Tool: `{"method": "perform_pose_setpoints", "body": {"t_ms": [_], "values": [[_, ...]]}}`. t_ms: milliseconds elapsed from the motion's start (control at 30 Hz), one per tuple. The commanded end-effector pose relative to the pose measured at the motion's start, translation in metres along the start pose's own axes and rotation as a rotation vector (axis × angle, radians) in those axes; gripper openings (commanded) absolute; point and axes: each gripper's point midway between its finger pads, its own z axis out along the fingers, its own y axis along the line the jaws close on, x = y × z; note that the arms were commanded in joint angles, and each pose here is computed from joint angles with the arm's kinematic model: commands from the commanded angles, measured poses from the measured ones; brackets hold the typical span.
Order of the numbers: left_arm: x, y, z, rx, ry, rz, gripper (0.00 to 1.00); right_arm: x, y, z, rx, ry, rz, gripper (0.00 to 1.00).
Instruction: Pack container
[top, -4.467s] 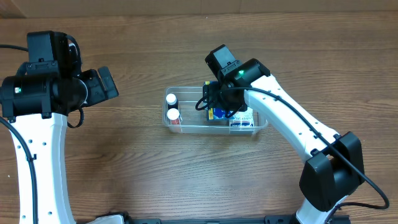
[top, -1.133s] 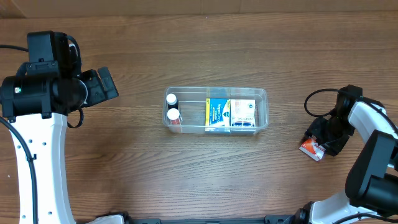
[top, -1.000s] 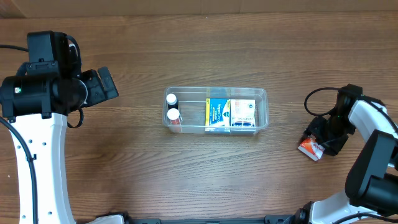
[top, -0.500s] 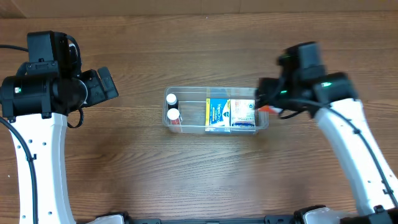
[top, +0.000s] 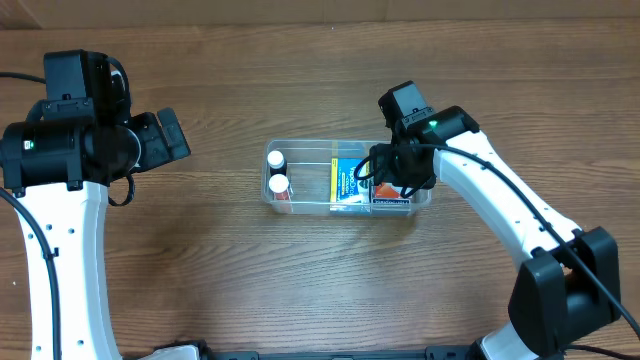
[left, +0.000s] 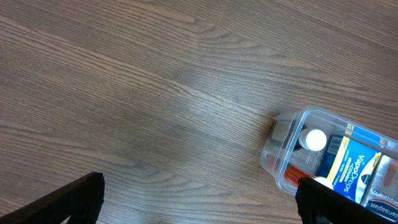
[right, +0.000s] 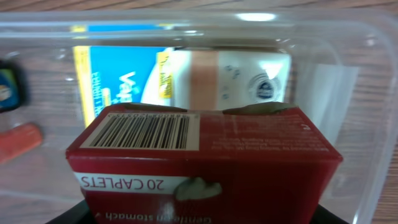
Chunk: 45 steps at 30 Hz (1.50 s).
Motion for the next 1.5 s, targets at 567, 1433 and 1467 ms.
{"method": "perform_pose_setpoints", "body": {"t_ms": [567,1433,1467], "values": [[-0.005,0.000,-0.005,-0.002,-0.020,0.018,1.00,-0.062,-0.011,-0.073,0.036,-0.285,0.047,0.97],[-0.012,-0.019,0.017,0.074,0.007,0.206,1.00,-0.098,-0.116,-0.151,0.104,-0.490,0.214,1.00],[-0.009,-0.017,0.007,0.070,-0.012,0.206,1.00,-0.093,-0.116,-0.157,0.100,-0.502,0.215,1.00]]}}
